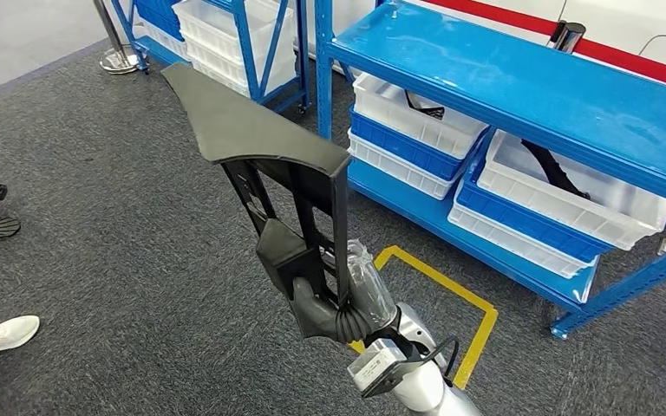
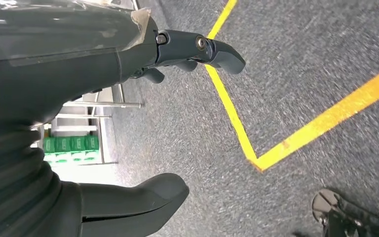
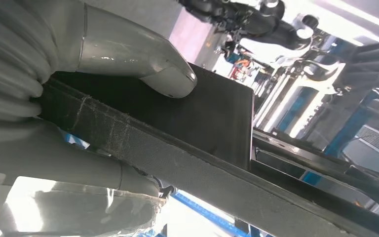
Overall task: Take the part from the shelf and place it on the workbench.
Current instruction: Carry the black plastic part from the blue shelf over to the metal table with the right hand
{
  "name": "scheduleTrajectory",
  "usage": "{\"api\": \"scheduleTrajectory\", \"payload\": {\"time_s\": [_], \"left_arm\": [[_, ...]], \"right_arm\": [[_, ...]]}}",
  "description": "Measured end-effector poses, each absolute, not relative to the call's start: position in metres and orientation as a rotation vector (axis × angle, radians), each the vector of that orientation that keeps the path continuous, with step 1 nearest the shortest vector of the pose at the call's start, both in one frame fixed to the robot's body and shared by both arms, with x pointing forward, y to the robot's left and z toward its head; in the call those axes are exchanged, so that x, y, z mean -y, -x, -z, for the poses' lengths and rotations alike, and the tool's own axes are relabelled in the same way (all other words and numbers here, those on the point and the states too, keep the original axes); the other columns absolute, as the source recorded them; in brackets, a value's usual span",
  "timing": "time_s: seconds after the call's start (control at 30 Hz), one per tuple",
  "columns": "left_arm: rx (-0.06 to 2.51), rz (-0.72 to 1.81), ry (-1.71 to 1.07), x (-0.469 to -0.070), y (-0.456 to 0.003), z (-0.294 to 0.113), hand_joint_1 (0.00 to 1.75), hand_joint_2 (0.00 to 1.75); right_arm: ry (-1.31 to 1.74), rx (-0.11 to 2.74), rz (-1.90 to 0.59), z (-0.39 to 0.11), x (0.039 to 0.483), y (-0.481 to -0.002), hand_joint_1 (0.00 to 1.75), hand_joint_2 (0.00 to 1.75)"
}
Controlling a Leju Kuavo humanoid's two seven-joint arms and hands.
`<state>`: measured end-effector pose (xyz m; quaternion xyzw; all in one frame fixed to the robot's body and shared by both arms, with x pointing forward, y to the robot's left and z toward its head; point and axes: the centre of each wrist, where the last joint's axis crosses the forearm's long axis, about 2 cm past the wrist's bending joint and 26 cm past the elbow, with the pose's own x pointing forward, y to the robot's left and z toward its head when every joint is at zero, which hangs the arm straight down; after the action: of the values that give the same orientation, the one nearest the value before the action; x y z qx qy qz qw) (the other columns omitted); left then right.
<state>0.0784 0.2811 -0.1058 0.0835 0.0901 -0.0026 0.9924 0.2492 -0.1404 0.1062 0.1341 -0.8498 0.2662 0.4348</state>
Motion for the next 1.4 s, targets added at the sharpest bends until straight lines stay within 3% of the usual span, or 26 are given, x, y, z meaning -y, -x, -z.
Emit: {"api": "scheduleTrajectory", "payload": {"time_s": [1.4], "left_arm": [[-0.179,0.008,-0.165,-0.284,-0.079,0.106,0.0,1.75]], "right_arm": [[-0.441,2.138,-0.576,-0.117,0.14,-0.254,1.75,1.75]]}}
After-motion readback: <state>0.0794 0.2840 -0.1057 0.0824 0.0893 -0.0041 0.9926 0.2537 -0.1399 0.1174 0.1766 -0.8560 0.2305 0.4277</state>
